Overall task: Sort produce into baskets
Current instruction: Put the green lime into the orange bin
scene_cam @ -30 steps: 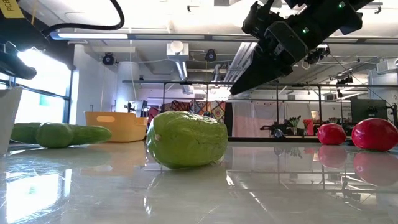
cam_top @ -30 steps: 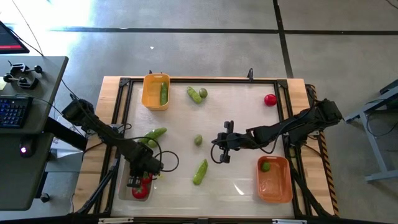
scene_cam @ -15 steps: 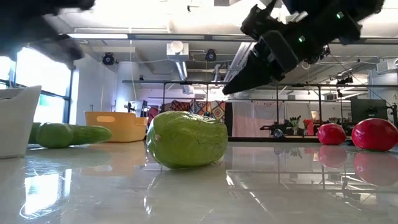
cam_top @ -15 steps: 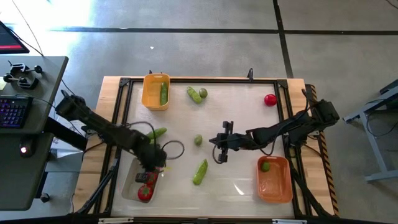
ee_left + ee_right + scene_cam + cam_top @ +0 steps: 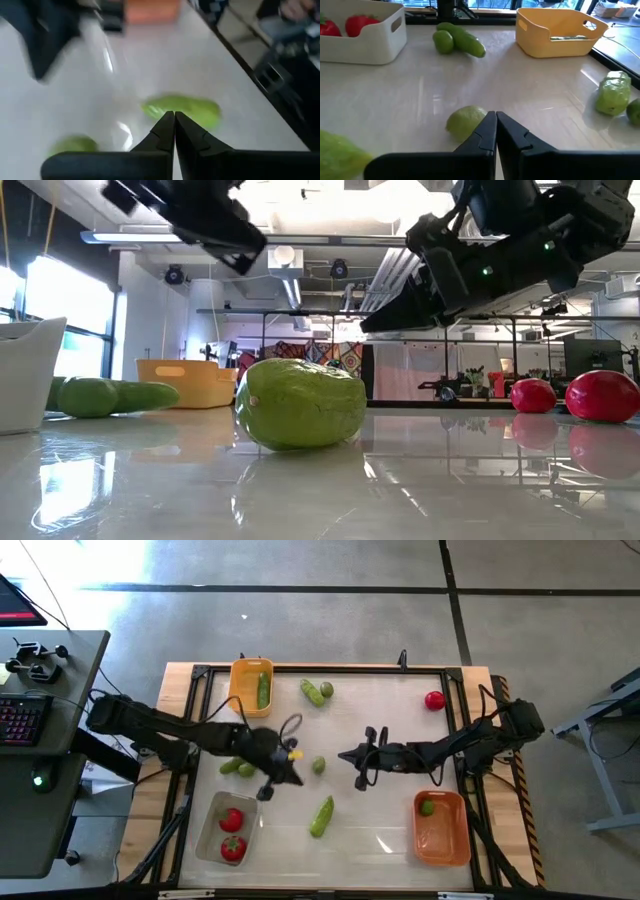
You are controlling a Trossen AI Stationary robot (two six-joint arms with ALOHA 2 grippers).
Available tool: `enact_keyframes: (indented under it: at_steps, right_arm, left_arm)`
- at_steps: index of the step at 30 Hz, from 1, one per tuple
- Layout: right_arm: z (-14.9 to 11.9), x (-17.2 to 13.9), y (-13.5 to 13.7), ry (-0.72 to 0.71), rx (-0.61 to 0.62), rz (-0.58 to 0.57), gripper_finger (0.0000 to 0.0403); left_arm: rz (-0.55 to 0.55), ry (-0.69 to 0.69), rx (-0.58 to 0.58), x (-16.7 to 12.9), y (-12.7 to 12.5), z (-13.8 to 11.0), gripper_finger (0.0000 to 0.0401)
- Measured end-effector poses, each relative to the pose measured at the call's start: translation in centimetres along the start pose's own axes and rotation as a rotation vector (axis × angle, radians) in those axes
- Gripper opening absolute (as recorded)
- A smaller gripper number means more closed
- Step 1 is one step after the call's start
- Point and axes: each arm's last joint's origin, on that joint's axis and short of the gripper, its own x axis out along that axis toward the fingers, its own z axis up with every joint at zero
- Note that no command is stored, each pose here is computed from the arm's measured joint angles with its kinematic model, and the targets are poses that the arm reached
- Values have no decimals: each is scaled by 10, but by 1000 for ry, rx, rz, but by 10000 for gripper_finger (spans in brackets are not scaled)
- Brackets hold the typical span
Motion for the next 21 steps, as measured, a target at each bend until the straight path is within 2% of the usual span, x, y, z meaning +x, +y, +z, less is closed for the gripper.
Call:
enact_keyframes:
  at_steps: [4,10,21]
  right_arm:
    - [1,0,0,-6,-17,0,0]
    - [-4,3,-10,50,59,-27,0]
    - [-7,13,-60,77,150,-196,0]
  left_arm:
    - [61,-168,50,-2,18,-6,0]
    - [162,-364,116,-10,35,-13,0]
    - [358,-462,166,-30,69,-39,0]
